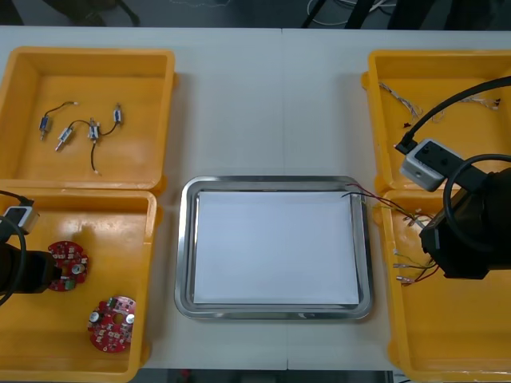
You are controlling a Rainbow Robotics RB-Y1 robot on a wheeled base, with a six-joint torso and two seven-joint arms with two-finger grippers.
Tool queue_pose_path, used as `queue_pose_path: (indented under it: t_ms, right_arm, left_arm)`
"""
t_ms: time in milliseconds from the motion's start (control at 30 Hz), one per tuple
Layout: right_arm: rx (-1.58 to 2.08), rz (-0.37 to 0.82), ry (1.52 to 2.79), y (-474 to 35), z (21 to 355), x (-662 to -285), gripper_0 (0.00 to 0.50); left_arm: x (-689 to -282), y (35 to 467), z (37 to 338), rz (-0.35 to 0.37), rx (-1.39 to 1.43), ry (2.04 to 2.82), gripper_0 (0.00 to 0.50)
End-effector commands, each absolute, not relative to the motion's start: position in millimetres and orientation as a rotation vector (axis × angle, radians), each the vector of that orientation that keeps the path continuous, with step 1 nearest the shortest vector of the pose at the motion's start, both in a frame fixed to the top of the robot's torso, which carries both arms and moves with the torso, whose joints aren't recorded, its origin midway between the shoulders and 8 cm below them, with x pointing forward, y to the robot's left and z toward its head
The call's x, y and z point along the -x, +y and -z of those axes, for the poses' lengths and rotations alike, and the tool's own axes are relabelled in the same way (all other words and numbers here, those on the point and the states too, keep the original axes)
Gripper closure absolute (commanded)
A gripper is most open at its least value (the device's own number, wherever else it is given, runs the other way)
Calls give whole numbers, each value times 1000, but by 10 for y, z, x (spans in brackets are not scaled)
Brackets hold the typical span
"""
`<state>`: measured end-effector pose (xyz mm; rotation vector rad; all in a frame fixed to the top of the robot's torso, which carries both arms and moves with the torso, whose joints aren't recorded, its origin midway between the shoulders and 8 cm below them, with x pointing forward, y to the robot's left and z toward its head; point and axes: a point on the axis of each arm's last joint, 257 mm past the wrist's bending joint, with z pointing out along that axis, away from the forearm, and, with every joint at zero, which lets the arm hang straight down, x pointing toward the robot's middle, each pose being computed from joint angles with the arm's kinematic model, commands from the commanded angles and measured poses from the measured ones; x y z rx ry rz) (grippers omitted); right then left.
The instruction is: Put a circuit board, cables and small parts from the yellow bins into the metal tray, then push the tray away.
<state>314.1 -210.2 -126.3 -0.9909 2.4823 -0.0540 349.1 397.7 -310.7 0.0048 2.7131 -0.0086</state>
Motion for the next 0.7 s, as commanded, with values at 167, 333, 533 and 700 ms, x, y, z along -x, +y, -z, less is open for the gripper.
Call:
queue_pose_path:
  t_ms: [167,333,533,700]
  right_arm:
    - [1066,116,2432,-2143,1164,-3182,500]
    - [1075,120,2429,-2149,1166,-3183,500]
    - [1086,118,2429,-2145,1171,-3173,500]
    - [1088,121,2431,-2151,1174,-3170,500]
  left_arm:
    - [-3585,3902,3003,21,-24,2690,0]
    - [-3564,3889,2886,0,-39,2701,0]
    - [-3581,3836,2716,2,-48,2693,0]
    - [-3586,3743,2523,12,-49,2681,0]
